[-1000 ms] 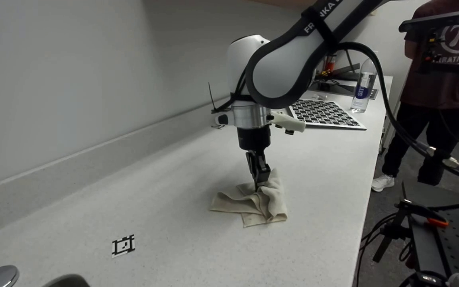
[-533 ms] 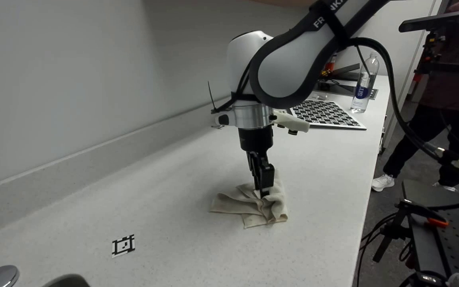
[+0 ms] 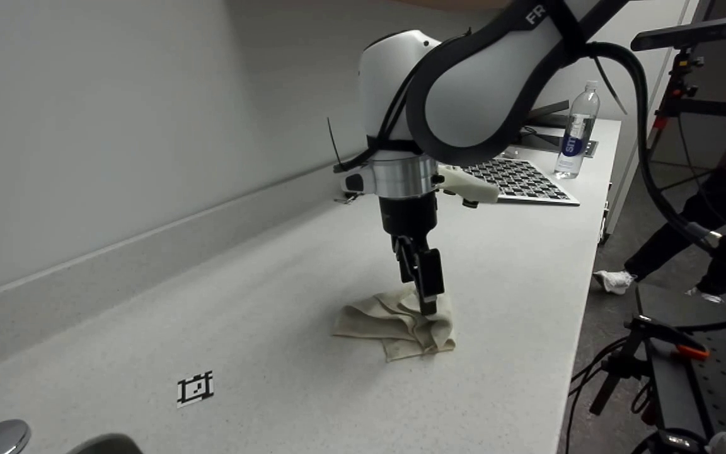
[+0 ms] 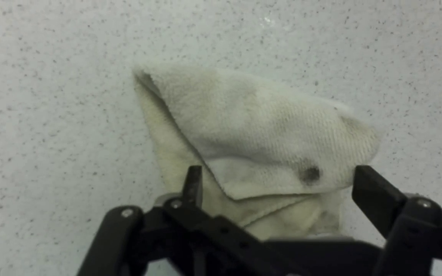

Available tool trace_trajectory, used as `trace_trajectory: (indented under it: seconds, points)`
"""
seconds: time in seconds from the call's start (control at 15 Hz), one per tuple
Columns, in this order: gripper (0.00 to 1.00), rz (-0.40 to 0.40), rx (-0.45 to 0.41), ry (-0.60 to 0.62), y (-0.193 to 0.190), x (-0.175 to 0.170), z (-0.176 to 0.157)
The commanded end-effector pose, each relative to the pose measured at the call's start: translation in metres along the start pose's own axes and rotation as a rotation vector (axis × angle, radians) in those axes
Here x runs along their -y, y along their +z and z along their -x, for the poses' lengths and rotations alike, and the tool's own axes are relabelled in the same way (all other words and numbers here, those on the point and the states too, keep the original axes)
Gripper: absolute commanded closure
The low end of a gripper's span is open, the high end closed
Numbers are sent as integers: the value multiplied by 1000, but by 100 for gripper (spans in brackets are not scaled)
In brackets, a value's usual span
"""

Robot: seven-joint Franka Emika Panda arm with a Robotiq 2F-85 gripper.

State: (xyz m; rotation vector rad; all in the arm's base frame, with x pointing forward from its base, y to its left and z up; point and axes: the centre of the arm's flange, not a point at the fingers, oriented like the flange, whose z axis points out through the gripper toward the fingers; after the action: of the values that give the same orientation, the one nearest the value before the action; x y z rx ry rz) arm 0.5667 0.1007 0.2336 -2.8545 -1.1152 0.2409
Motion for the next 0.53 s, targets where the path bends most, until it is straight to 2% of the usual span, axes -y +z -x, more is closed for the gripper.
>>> trace_trajectory:
  seconds: [0.0,0.47]
  points:
    - [0,54,-27,3,-17,17,16]
    - [0,137,-48,-39,-24,33,29]
